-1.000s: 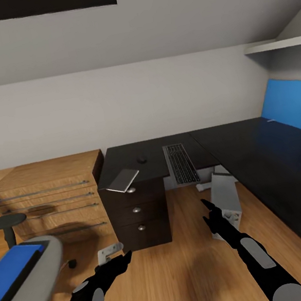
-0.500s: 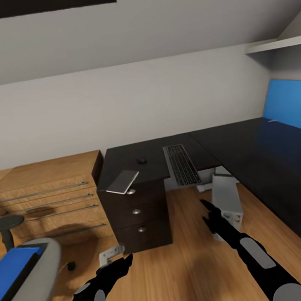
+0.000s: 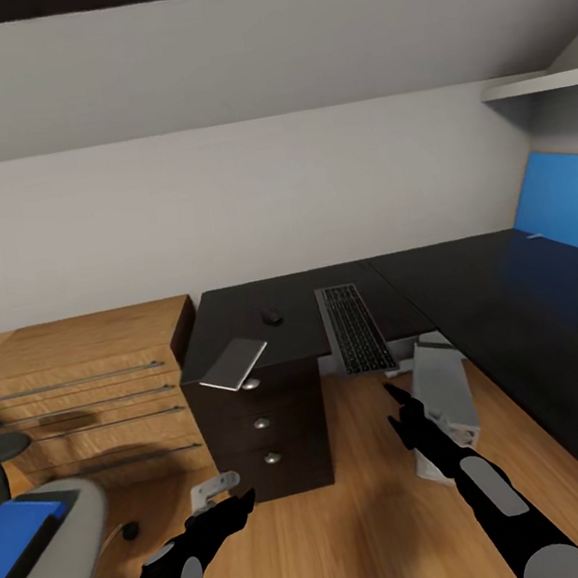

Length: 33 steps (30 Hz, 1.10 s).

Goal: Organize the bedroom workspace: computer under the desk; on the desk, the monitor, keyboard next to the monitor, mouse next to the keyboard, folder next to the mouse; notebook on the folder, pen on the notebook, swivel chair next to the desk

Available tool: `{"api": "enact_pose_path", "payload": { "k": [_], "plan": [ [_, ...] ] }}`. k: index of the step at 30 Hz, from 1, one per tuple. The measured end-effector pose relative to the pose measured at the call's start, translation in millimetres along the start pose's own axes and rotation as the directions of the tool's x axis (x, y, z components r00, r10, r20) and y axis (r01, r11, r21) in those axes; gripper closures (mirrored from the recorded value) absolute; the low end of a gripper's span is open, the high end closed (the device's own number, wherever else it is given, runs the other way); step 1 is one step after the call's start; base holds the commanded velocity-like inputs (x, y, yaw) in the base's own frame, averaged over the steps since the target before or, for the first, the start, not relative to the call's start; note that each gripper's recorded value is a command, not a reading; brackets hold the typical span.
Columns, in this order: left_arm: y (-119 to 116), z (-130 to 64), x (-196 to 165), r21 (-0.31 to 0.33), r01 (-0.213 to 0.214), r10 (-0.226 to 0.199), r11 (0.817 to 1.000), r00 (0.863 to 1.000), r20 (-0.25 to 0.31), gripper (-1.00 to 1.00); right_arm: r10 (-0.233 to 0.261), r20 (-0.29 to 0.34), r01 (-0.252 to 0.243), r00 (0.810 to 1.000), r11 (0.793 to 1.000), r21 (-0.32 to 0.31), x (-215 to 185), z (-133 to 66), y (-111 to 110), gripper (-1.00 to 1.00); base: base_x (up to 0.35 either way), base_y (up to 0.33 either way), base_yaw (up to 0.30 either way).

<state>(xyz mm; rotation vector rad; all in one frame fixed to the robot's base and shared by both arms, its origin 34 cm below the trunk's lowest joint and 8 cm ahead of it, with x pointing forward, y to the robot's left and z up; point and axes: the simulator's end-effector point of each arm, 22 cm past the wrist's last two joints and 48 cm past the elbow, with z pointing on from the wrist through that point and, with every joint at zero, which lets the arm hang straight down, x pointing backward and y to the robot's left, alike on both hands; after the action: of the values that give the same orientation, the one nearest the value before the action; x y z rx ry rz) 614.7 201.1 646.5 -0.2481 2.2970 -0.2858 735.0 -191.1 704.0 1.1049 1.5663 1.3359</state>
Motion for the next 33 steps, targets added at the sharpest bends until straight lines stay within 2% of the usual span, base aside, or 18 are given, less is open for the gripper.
{"api": "enact_pose_path", "payload": {
  "k": [10,23,33],
  "plan": [
    [-0.1,0.5,1.3,0.000,-0.001,0.001,1.000,1.000,-0.003,-1.00,-0.002,0.003,0.002,1.000,1.000,0.003,-0.6,-0.1,-1.0,-1.00,0.097,0.000,0.000],
    [-0.2,0.3,1.0,0.000,-0.001,0.001,1.000,1.000,-0.001,-1.00,-0.003,0.003,0.003,1.000,1.000,0.001,-0.4,0.0,-0.2,-1.00,0.266,0.000,0.000],
    [0.0,0.8,2.3,0.000,-0.001,0.001,1.000,1.000,-0.006,-1.00,-0.005,0.003,0.005,1.000,1.000,0.002,-0.6,0.1,-0.7,-1.00,0.035,0.000,0.000]
  ]
}}
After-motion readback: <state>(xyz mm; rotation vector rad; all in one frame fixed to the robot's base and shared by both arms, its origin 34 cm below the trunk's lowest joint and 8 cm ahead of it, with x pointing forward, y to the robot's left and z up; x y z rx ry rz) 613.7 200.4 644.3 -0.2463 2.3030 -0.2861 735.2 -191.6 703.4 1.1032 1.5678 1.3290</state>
